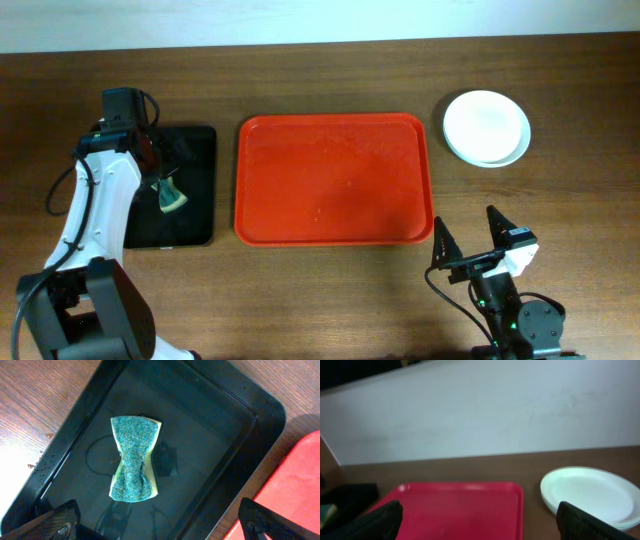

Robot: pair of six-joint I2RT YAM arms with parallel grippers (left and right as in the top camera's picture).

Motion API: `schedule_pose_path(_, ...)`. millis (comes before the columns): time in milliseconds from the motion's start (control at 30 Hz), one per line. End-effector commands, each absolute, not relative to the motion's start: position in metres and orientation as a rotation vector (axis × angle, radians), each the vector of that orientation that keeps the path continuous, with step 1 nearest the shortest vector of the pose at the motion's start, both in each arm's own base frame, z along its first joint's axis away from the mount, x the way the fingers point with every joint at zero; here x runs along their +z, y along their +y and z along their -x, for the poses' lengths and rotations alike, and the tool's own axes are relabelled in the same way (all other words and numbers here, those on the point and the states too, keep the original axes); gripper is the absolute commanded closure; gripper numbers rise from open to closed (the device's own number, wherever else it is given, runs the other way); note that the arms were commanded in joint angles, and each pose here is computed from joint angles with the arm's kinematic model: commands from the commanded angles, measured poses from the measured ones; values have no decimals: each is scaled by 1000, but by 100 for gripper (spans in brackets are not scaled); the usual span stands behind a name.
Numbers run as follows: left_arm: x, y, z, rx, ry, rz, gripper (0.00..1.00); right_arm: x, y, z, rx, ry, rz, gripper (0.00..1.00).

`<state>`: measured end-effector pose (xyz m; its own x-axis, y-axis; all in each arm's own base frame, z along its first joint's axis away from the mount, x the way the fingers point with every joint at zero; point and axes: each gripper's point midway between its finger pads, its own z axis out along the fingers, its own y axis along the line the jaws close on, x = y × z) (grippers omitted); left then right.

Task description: Clean dirty plates on tray and stack at the side

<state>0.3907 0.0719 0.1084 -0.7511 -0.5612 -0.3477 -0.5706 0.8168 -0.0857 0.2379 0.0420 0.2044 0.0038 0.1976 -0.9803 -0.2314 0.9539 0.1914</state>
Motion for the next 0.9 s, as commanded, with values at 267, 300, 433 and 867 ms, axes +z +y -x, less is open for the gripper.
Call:
schedule_pose_path(267,116,74,-394,32,2623,849,1,156,26,-245,241,1651,-66,1)
schedule_pose_path(300,116,74,-394,32,2623,849,1,156,24,-245,235,1651,-70,1)
schedule_pose_path(433,116,74,-394,32,2623,849,1,156,24,-245,177,1650,-7,1)
schedule_pose_path(867,116,74,-394,32,2623,849,1,155,17,-245,94,1652,7,1)
